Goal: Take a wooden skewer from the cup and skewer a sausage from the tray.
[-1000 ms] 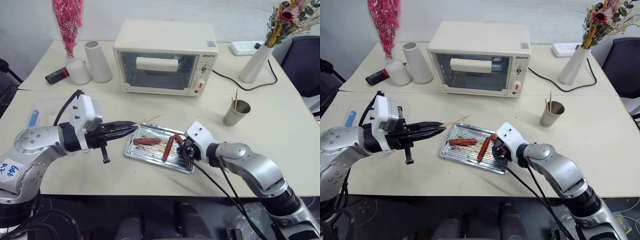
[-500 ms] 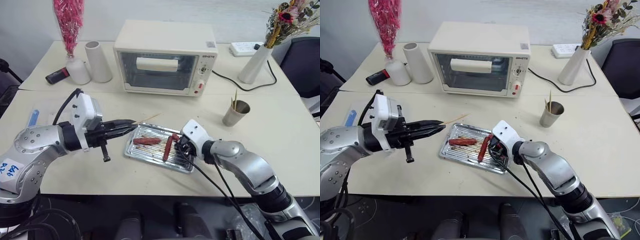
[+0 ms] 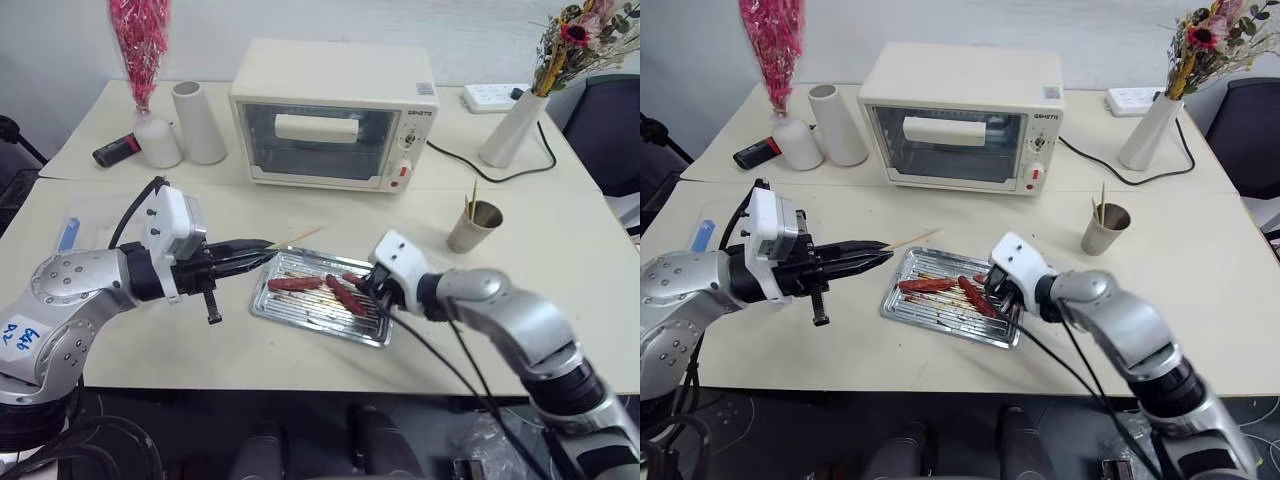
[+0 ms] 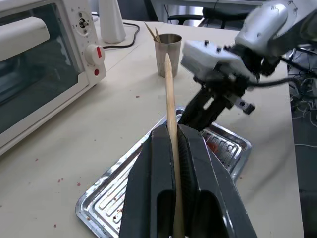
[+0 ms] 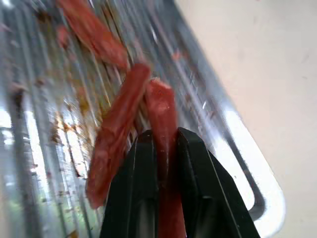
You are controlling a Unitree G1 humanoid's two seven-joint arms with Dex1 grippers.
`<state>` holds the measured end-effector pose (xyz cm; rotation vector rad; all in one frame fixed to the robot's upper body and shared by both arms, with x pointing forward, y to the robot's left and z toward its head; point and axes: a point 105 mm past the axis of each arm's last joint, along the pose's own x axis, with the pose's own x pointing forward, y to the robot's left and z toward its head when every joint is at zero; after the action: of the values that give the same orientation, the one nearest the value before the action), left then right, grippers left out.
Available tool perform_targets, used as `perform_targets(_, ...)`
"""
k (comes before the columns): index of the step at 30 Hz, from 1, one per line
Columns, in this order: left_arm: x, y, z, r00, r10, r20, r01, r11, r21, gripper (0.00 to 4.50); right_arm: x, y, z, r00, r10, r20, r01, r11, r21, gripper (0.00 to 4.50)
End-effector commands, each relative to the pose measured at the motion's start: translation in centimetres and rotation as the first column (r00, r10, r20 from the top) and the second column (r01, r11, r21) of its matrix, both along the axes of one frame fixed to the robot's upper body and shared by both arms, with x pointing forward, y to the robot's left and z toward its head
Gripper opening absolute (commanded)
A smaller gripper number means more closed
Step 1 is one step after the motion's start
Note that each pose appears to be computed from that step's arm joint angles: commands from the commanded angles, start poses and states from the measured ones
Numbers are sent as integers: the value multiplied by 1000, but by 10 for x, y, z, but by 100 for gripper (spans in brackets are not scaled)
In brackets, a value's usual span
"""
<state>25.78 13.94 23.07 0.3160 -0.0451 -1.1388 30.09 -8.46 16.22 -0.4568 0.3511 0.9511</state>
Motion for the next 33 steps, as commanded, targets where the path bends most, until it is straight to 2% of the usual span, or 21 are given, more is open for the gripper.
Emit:
perform_targets(1,-8,3,4,998,-59,-7,59,997,42,0,-30,4,41,962,272,31,-273,961,40,23)
perform_targets(3,-17,5,0,993,-108,-43,111,990,83,0,-38,-3,60,921,388,14,-388,919,65,23)
perform_targets(6,-28,4,-4,984,-161,-80,170,978,124,0,-40,-10,79,879,477,10,-476,874,102,23)
perform_targets(11,-43,1,-3,973,-213,-92,225,961,160,0,-43,-18,93,819,573,7,-570,813,114,23)
perform_targets(18,-47,-3,4,972,-227,-62,234,955,182,0,-49,-17,90,769,639,-12,-636,766,93,23)
perform_targets(33,-44,-9,10,962,-272,-37,274,938,214,0,-65,-6,77,712,701,-24,-698,711,84,23)
